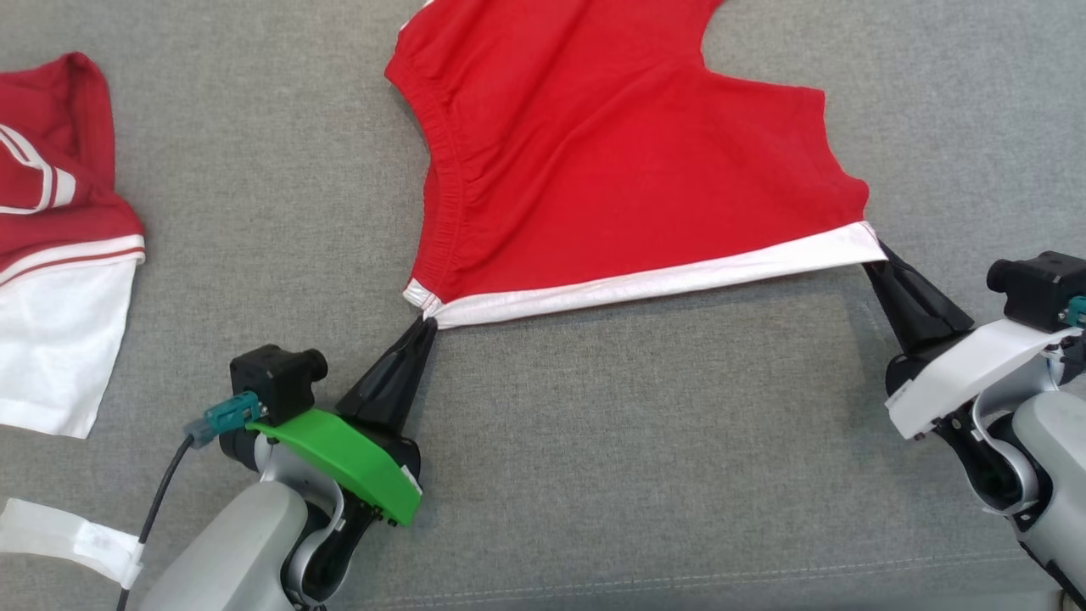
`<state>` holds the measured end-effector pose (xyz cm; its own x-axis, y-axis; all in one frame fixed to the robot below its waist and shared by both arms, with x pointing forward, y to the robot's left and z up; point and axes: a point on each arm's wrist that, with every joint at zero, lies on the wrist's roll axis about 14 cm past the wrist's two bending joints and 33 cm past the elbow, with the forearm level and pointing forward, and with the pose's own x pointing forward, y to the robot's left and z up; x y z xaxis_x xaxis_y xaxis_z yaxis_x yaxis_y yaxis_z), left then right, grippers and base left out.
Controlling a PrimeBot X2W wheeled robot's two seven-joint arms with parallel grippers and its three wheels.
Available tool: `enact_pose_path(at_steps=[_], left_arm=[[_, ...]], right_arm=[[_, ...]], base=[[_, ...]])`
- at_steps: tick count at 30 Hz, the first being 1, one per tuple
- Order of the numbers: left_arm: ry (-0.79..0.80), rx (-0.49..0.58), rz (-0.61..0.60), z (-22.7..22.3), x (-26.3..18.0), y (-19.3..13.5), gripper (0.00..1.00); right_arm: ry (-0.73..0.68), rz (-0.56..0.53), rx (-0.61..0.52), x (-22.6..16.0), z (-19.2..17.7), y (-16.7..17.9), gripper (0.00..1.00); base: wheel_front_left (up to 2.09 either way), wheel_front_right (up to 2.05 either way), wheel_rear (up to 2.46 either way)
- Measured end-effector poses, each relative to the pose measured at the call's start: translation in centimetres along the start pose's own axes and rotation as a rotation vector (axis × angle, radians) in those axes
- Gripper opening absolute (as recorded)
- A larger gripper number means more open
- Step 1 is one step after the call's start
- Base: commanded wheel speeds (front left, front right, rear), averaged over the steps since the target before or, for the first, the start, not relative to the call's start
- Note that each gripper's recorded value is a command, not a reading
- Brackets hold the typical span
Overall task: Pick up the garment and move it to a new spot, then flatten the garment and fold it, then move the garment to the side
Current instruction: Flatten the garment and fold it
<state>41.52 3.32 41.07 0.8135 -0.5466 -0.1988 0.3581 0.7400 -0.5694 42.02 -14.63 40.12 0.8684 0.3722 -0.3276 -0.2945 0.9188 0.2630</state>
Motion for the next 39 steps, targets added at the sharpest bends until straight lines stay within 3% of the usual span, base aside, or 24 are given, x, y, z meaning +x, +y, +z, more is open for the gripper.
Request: enact_pose_path(at_steps=[4,10,16,17,19,24,25,26,28,30,33,39], left_arm=[[-0.023,-0.007,-0.032,0.9,-0.7,-1.5,0.00],[-0.041,-0.046,-0.038,1.1,-1.9,-2.8,0.00],[-0.014,-0.053,-0.006,-0.1,-2.8,-2.1,0.00],[-0.003,-0.055,0.002,-0.5,-2.9,-1.9,0.07],[0.017,-0.061,0.016,-1.2,-3.0,-1.5,0.12],[0.016,-0.118,0.051,-1.6,-2.7,-0.9,0.47],[0.015,-0.127,0.055,-1.7,-2.6,-0.9,0.79],[0.016,-0.131,0.059,-1.7,-2.6,-0.8,0.95],[0.024,-0.134,0.066,-2.0,-2.6,-0.6,1.00],[0.037,-0.136,0.072,-2.5,-2.6,-0.5,1.00],[0.039,-0.138,0.064,-2.6,-2.3,-0.7,1.00],[0.045,-0.109,0.075,-2.6,-2.4,-0.1,1.00]], right_arm=[[-0.008,-0.028,-0.017,-1.7,0.8,-1.0,0.00],[0.175,-0.018,-0.034,-5.0,-4.3,-0.7,0.00],[0.202,-0.007,-0.027,-5.3,-5.4,0.2,0.00],[0.203,-0.007,-0.023,-5.3,-5.6,0.3,0.00],[0.205,-0.013,-0.019,-5.4,-5.9,0.3,0.00],[0.186,-0.028,-0.030,-5.2,-5.9,0.0,0.00],[0.182,-0.025,-0.028,-5.0,-5.9,0.2,0.00],[0.178,-0.025,-0.029,-4.8,-5.9,0.4,0.00],[0.157,-0.016,-0.026,-4.3,-5.5,0.9,0.00],[0.150,0.005,-0.056,-3.9,-5.4,1.5,0.24],[0.147,0.017,-0.122,-3.7,-5.4,1.5,1.00],[0.166,0.032,-0.197,-4.1,-6.1,1.6,1.00]], base=[[0.00,0.00,0.00],[0.00,0.00,0.00],[0.00,0.00,0.00],[0.00,0.00,0.00],[0.00,0.00,0.00],[0.00,0.00,0.00],[0.00,0.00,0.00],[0.00,0.00,0.00],[0.00,0.00,0.00],[0.00,0.00,0.00],[0.00,0.00,0.00],[0.00,0.00,0.00]])
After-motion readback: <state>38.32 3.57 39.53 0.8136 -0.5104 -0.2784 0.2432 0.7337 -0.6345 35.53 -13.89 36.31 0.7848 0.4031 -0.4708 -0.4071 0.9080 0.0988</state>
